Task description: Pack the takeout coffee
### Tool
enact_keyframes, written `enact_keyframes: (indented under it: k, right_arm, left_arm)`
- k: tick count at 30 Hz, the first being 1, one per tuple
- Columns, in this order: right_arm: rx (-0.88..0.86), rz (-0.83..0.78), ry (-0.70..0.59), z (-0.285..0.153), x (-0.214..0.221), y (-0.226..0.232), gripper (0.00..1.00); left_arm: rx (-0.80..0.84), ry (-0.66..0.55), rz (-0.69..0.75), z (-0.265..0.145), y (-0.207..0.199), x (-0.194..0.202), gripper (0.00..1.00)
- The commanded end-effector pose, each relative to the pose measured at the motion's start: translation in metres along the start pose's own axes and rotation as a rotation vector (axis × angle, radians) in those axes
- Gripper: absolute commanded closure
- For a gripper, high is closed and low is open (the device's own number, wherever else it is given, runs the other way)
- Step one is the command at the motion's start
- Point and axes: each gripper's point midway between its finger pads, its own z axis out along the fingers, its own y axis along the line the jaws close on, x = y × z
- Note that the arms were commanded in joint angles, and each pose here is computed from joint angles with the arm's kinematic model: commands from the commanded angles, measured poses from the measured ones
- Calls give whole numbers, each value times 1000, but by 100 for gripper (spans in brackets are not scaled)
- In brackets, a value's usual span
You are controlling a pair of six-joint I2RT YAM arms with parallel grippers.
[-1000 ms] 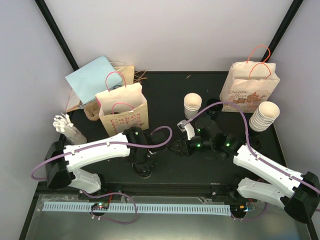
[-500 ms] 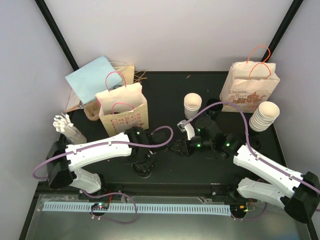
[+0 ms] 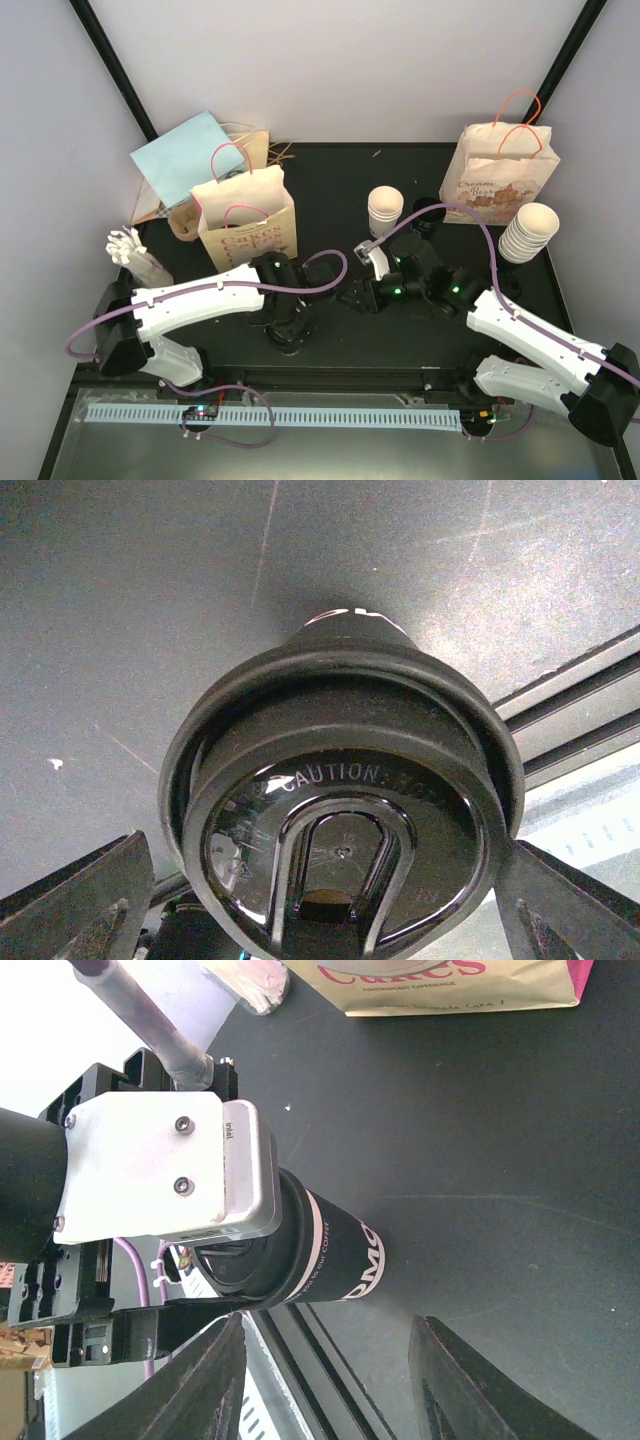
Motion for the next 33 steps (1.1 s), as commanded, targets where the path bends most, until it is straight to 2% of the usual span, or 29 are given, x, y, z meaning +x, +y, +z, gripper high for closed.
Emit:
enact_keyframes:
  k: [1,9,16,25,26,27,29,31,33]
  right_arm:
    - [-14,-15,-8,-1,-2,2,53]
    - [-14,-15,1,2,-1,1,53]
    - [-16,-7,13,7,2,-2,53]
    - [-16,-6,25,16,7,2,52]
    - [-18,-9,27,18,7,4,52]
    - [-21,-15,29,21,7,7,52]
    - [-21,-36,34,27,8,15,52]
    - [-12,-72,46,35,10,24,51]
    - [7,-127,36,41,7,33,49]
  left_arm:
    - [-11,-21,-3,-11,0,-3,5]
    - [3,-55,-6,-25,1,-6,1]
    - [29,-163,-48,-51,9,-8,1]
    - [171,-396,-271,-77,37,1,1]
    - [199,-428,-291,-78,39,2,2]
    - [228,-452,-310,-77,41,4,10]
    - [308,-519,-370,-79,48,10,17]
    - [386,-550,-401,-75,47,13,26]
    - [443,-558,-423,-68,45,14,30]
